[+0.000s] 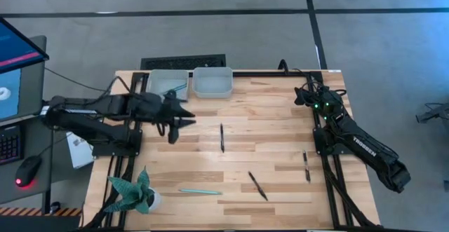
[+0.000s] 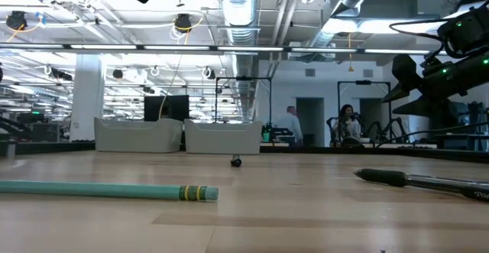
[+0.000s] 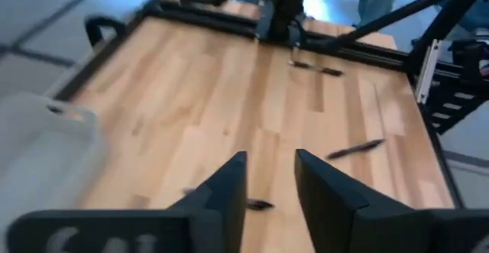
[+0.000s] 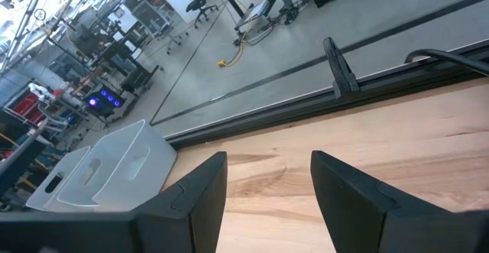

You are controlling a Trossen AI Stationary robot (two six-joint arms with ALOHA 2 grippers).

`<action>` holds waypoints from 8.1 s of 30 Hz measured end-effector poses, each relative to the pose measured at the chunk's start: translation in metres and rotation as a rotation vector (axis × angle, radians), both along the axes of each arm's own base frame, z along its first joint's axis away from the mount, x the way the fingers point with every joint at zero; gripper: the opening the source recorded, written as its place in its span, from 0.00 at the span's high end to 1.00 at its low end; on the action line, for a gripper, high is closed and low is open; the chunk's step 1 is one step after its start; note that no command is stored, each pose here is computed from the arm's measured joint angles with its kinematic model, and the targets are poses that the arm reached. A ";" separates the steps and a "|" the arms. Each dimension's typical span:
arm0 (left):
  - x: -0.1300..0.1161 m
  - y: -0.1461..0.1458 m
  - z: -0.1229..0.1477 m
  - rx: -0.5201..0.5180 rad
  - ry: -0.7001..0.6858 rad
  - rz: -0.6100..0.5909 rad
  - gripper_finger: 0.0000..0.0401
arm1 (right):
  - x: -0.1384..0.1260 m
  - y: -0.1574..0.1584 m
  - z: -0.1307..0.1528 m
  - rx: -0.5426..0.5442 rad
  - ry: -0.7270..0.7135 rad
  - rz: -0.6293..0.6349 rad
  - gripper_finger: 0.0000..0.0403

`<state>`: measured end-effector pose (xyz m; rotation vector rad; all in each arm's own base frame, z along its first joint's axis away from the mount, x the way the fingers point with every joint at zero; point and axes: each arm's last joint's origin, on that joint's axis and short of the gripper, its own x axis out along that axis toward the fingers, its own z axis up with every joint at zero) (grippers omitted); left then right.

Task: Sort pens & pencils
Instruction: Put the green pencil into the left gray bin

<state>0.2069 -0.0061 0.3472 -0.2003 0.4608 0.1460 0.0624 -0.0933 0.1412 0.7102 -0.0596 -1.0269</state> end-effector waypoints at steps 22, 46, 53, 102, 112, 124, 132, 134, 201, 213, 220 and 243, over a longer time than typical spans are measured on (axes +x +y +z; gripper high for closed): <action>0.107 -0.145 -0.110 0.027 0.558 -0.207 0.58 | 0.000 0.000 0.000 -0.004 0.007 0.003 0.47; 0.154 -0.187 -0.175 -0.011 0.833 -0.226 0.58 | 0.000 0.000 0.000 -0.004 0.003 0.020 0.47; 0.158 -0.194 -0.191 -0.013 0.850 -0.300 0.58 | 0.000 0.000 0.000 -0.004 0.003 0.021 0.47; 0.150 -0.184 -0.208 -0.047 0.907 -0.249 0.58 | 0.000 0.000 0.000 -0.032 0.043 0.035 0.47; 0.141 -0.183 -0.215 -0.079 0.974 -0.247 0.58 | 0.000 0.000 0.000 -0.032 0.042 0.035 0.47; 0.141 -0.184 -0.216 -0.069 0.958 -0.250 0.59 | 0.000 0.000 0.000 -0.032 0.043 0.035 0.47; 0.142 -0.184 -0.216 -0.075 0.955 -0.249 0.75 | 0.000 0.000 0.000 -0.032 0.043 0.035 0.47; 0.142 -0.184 -0.216 -0.077 0.955 -0.245 0.79 | 0.000 0.000 0.000 -0.032 0.043 0.035 0.47; 0.143 -0.136 -0.187 -0.111 0.844 -0.044 0.99 | 0.000 0.000 0.000 -0.031 0.042 0.035 0.47; 0.123 -0.076 -0.116 -0.004 0.775 0.074 0.98 | 0.000 0.000 0.000 -0.031 0.042 0.034 0.47; 0.107 -0.015 -0.072 0.146 0.675 0.232 0.98 | 0.000 0.000 0.000 -0.013 0.015 0.025 0.47; 0.042 0.155 -0.047 0.307 0.907 0.477 0.98 | 0.001 0.000 0.000 0.001 -0.007 0.018 0.47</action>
